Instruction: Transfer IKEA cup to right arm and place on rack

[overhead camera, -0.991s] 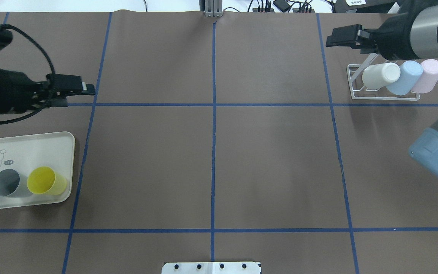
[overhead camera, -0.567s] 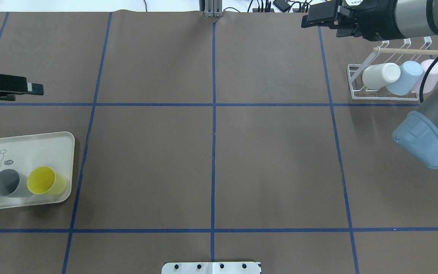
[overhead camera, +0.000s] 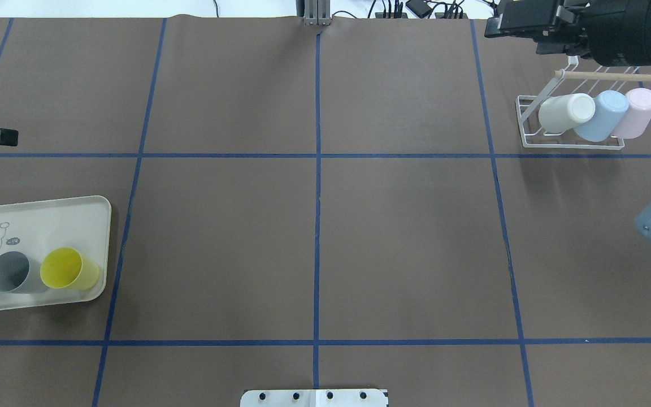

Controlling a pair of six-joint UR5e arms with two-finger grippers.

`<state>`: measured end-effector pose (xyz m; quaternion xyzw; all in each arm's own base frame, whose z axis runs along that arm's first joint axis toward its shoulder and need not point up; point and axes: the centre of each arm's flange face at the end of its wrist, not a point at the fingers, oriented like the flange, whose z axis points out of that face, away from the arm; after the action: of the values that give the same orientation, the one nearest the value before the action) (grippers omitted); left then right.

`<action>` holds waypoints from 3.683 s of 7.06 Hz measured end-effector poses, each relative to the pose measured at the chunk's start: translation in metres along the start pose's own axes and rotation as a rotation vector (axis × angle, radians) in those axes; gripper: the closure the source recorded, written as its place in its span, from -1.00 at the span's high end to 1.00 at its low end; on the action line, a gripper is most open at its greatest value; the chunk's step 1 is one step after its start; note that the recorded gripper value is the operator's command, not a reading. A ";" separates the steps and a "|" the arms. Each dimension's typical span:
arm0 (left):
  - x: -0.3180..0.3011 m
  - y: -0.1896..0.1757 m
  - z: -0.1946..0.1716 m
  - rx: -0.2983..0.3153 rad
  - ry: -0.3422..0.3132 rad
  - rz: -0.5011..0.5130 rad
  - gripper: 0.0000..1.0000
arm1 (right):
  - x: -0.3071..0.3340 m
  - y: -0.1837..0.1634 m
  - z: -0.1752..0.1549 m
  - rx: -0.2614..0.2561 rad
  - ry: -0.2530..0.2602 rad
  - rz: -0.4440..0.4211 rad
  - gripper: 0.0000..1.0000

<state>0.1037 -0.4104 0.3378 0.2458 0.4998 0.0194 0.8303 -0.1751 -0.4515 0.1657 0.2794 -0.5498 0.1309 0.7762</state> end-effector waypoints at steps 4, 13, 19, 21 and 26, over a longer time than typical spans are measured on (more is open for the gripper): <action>-0.032 -0.011 -0.030 -0.022 -0.039 0.065 1.00 | -0.008 -0.002 -0.003 -0.010 -0.023 0.043 1.00; -0.124 0.055 -0.023 -0.215 -0.182 0.088 1.00 | -0.047 0.045 0.071 -0.169 -0.038 0.085 1.00; -0.199 0.122 0.049 -0.451 -0.227 0.125 1.00 | -0.110 0.054 0.119 -0.217 -0.067 0.177 1.00; -0.207 0.142 0.070 -0.523 -0.218 0.124 1.00 | -0.120 0.053 0.121 -0.219 -0.078 0.173 1.00; -0.213 0.170 0.093 -0.613 -0.196 0.127 0.93 | -0.130 0.056 0.121 -0.224 -0.092 0.167 1.00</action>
<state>0.1119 -0.3566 0.6201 0.0158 0.3718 0.1969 0.9070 -0.3451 -0.4629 0.0906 0.1499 -0.6173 0.1201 0.7629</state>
